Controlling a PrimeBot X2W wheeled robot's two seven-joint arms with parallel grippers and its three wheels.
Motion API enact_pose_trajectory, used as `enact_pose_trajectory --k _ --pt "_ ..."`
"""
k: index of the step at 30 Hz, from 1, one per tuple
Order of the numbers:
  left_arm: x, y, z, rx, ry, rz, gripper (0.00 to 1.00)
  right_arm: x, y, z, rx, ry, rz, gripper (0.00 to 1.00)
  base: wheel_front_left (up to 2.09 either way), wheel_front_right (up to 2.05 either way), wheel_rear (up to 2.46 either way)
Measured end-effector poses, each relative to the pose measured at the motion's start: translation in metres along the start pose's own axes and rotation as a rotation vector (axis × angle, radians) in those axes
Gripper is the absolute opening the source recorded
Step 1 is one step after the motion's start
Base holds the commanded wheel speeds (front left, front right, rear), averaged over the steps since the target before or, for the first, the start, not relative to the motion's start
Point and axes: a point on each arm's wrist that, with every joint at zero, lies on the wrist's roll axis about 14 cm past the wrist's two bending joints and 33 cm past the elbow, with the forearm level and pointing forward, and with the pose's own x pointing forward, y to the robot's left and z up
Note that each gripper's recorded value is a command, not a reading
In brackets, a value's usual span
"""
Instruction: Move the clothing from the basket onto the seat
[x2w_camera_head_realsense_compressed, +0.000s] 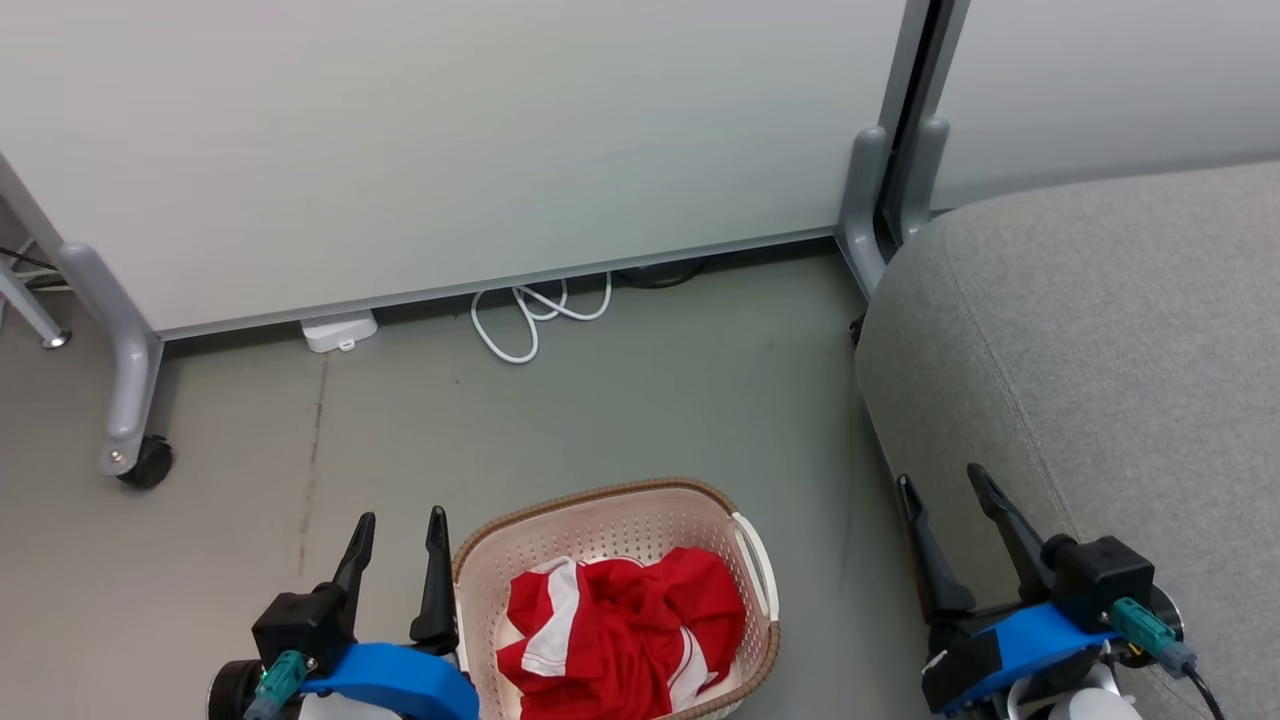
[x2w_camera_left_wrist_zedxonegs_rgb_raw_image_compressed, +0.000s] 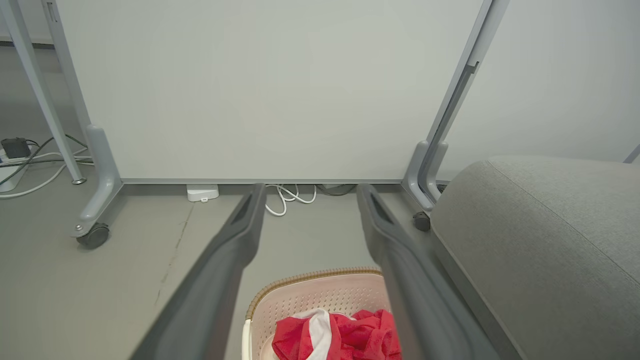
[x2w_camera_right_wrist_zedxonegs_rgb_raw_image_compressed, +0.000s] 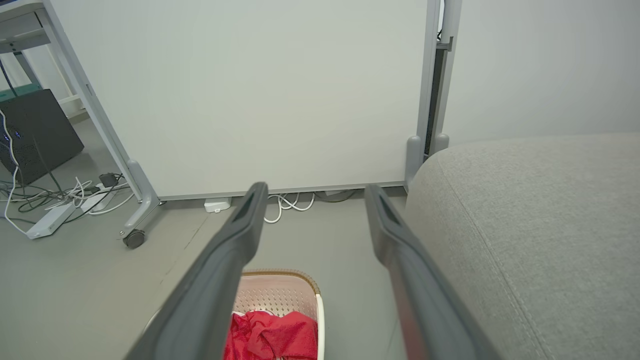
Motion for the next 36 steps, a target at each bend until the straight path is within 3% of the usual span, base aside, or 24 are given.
enact_pose_trajectory --k 6,22,36 --pt "0.024 -0.009 -0.030 -0.019 0.101 -0.036 1.00 0.010 -0.010 -0.003 -0.004 0.006 -0.023 1.00 0.00 0.00 0.00" --pt "0.080 -0.023 -0.177 -0.001 0.543 -0.132 1.00 0.043 -0.050 -0.052 0.008 0.105 -0.101 1.00 0.00 0.00 0.00" --pt "0.111 -0.008 -0.281 0.108 0.791 -0.153 1.00 0.045 -0.088 -0.087 0.021 0.187 -0.199 1.00 0.00 0.00 0.00"
